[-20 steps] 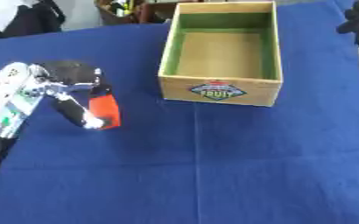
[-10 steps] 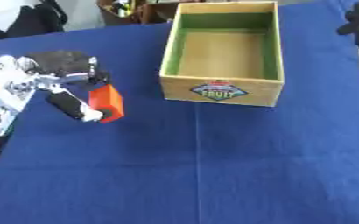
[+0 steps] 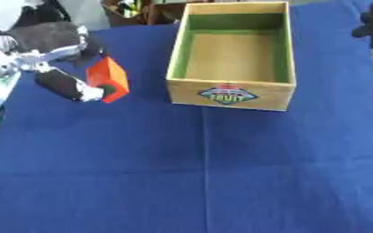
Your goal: Pick up objects on the table and place them in the box.
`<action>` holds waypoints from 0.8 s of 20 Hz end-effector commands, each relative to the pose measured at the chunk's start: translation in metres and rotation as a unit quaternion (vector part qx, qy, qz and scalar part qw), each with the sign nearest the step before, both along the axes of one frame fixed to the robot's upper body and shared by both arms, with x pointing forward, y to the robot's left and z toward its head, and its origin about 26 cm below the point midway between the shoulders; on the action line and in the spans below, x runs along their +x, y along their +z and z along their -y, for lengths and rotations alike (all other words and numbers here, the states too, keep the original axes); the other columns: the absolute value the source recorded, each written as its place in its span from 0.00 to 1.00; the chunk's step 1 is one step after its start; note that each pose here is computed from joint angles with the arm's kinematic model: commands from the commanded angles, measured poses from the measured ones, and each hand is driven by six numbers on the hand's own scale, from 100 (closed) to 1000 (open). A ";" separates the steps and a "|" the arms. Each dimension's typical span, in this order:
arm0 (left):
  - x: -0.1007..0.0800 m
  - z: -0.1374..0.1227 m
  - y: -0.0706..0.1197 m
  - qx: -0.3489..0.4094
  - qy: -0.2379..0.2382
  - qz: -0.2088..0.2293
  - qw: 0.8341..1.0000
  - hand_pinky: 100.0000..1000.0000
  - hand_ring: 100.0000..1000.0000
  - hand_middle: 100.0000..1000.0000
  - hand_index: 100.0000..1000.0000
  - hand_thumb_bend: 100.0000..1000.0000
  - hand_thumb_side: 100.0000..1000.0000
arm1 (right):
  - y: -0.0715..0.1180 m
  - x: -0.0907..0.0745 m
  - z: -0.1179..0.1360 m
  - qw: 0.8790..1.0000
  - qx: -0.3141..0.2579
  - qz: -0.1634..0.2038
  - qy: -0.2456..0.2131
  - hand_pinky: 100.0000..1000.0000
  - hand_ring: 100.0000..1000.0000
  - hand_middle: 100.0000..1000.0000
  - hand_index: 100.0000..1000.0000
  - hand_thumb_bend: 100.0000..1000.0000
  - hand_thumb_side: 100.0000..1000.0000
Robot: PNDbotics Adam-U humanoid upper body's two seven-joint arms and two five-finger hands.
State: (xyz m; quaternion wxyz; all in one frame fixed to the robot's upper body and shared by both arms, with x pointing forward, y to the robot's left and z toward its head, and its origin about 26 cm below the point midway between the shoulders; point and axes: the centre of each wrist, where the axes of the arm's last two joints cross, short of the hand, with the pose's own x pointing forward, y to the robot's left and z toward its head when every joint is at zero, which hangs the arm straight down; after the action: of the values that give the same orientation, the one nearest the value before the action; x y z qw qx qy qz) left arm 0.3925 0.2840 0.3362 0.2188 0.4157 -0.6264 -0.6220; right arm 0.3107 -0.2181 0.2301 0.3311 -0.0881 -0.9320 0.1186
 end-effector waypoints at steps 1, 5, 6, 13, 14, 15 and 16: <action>-0.012 0.002 0.030 -0.026 0.017 0.070 0.997 0.32 0.31 0.18 0.42 0.00 0.69 | 0.011 -0.003 -0.002 1.000 0.004 0.023 0.009 0.94 0.86 0.54 0.78 0.00 0.54; -0.016 0.021 0.047 -0.052 0.015 0.125 0.991 0.32 0.31 0.18 0.42 0.00 0.68 | 0.015 -0.002 -0.006 0.999 0.006 0.030 0.019 0.94 0.86 0.54 0.78 0.00 0.54; -0.016 0.026 0.049 -0.057 0.012 0.134 0.989 0.32 0.31 0.18 0.42 0.00 0.68 | 0.015 -0.002 -0.007 0.999 0.007 0.031 0.022 0.94 0.86 0.54 0.78 0.00 0.54; 0.002 0.054 0.052 -0.067 -0.004 0.174 0.982 0.33 0.31 0.18 0.42 0.00 0.69 | 0.020 -0.002 -0.014 0.998 0.013 0.040 0.036 0.94 0.86 0.54 0.78 0.00 0.53; 0.004 0.057 0.051 -0.066 -0.005 0.181 0.981 0.33 0.31 0.18 0.42 0.00 0.69 | 0.021 -0.002 -0.014 0.998 0.015 0.041 0.037 0.94 0.86 0.54 0.78 0.00 0.53; 0.005 0.060 0.051 -0.065 -0.007 0.188 0.980 0.33 0.31 0.18 0.42 0.00 0.69 | 0.022 -0.002 -0.015 0.998 0.018 0.043 0.038 0.94 0.86 0.54 0.78 0.00 0.53; 0.007 0.063 0.051 -0.065 -0.008 0.194 0.979 0.33 0.31 0.18 0.42 0.00 0.69 | 0.023 -0.002 -0.016 0.998 0.020 0.044 0.038 0.94 0.86 0.54 0.78 0.00 0.53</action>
State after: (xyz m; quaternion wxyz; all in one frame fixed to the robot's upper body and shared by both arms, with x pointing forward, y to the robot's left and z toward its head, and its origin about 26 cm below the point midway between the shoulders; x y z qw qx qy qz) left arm 0.4021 0.2218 0.3759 0.1327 0.4937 -0.6987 -0.5005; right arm 0.3126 -0.2045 0.2453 0.3017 -0.0585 -0.9450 0.1115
